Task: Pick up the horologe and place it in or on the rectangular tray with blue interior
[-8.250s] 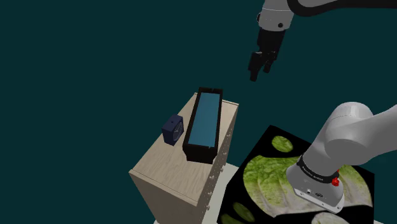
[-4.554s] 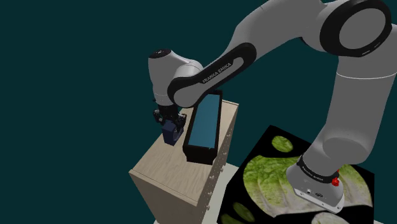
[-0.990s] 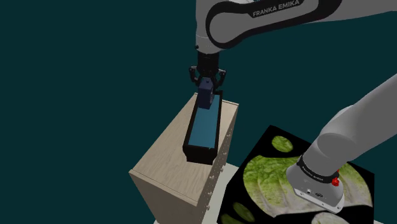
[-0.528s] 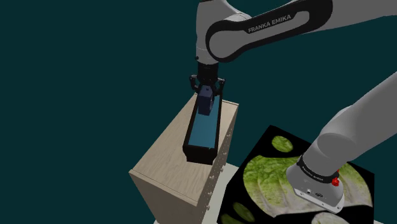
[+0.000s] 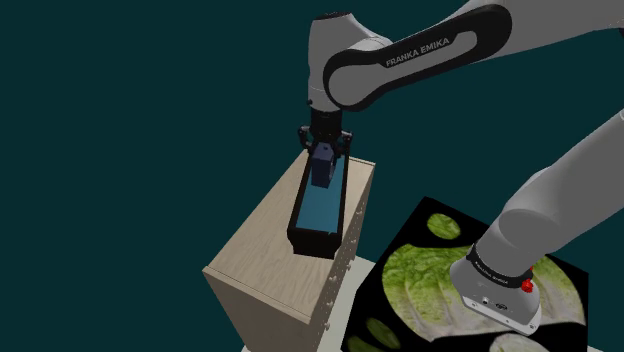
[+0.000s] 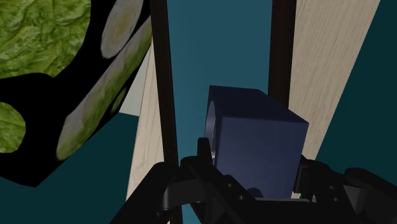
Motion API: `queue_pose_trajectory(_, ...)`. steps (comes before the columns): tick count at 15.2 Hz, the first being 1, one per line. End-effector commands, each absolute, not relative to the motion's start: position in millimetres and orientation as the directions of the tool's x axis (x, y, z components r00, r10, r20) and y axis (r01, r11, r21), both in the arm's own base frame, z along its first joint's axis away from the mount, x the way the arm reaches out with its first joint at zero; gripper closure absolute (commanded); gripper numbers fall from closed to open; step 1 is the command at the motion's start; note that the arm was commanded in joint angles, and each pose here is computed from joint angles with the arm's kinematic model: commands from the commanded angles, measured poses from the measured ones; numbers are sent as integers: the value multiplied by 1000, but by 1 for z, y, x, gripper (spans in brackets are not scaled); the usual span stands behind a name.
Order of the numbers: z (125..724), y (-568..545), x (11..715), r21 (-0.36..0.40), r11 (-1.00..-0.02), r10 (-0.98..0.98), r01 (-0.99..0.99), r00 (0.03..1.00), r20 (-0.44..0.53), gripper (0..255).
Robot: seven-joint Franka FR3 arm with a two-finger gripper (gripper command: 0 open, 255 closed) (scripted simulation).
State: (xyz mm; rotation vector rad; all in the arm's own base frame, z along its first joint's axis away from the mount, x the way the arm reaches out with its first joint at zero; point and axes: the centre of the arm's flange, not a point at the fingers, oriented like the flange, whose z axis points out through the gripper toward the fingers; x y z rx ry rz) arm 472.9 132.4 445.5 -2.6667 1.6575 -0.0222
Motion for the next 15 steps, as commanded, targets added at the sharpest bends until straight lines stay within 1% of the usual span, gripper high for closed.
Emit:
queue_pose_trajectory(1, 445, 132, 473, -9, -443, -897, -897, 443, 11, 255)
queue_pose_trajectory(3, 445, 132, 473, -9, -443, -897, -897, 443, 11, 255)
queue_pose_trajectory(4, 445, 132, 473, -9, -443, -897, -897, 443, 11, 0)
queue_pose_trajectory(9, 445, 132, 473, -9, -443, -897, -897, 443, 11, 0)
queue_pose_trajectory(13, 495, 133, 472, -9, -443, -897, -897, 443, 11, 0)
queue_pose_trajectory(15, 495, 133, 472, -9, -443, -897, -897, 443, 11, 0)
